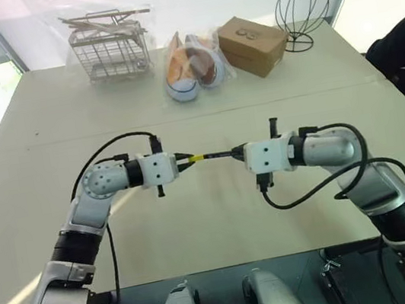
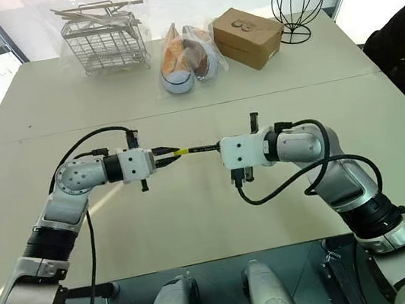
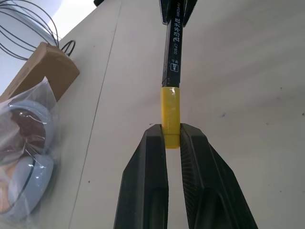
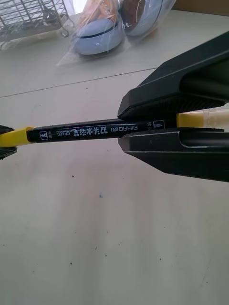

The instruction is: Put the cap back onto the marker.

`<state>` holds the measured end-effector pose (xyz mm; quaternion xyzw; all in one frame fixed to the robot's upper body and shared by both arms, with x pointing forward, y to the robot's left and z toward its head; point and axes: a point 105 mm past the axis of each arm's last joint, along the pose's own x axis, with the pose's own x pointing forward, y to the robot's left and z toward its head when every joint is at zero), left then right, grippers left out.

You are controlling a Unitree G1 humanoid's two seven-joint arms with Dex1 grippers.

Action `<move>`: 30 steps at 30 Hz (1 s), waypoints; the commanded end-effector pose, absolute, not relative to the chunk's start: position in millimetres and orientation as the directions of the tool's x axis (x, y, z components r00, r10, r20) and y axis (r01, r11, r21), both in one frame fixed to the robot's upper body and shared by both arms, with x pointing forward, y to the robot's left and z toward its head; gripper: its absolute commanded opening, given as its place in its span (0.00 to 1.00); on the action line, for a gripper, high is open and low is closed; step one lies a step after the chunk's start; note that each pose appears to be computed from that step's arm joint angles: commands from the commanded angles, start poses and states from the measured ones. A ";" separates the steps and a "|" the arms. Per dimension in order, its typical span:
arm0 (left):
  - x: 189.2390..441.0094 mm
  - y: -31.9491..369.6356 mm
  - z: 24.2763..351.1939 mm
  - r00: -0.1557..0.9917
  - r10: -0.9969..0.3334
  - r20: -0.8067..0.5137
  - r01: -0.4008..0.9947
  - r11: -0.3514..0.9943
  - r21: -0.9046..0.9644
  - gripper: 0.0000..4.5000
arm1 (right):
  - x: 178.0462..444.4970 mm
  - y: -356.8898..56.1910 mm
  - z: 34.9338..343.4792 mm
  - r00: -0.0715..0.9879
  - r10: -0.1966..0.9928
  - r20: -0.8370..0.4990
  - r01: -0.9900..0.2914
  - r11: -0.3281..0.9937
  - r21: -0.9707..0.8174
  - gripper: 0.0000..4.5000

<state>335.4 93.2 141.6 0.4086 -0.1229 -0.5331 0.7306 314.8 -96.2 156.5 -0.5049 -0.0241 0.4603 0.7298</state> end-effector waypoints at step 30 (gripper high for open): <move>320.9 67.4 167.3 0.277 -0.955 -0.106 0.606 0.088 0.791 0.00 | 281.4 -55.5 178.2 0.400 0.851 -0.340 -0.544 -0.078 -0.835 0.00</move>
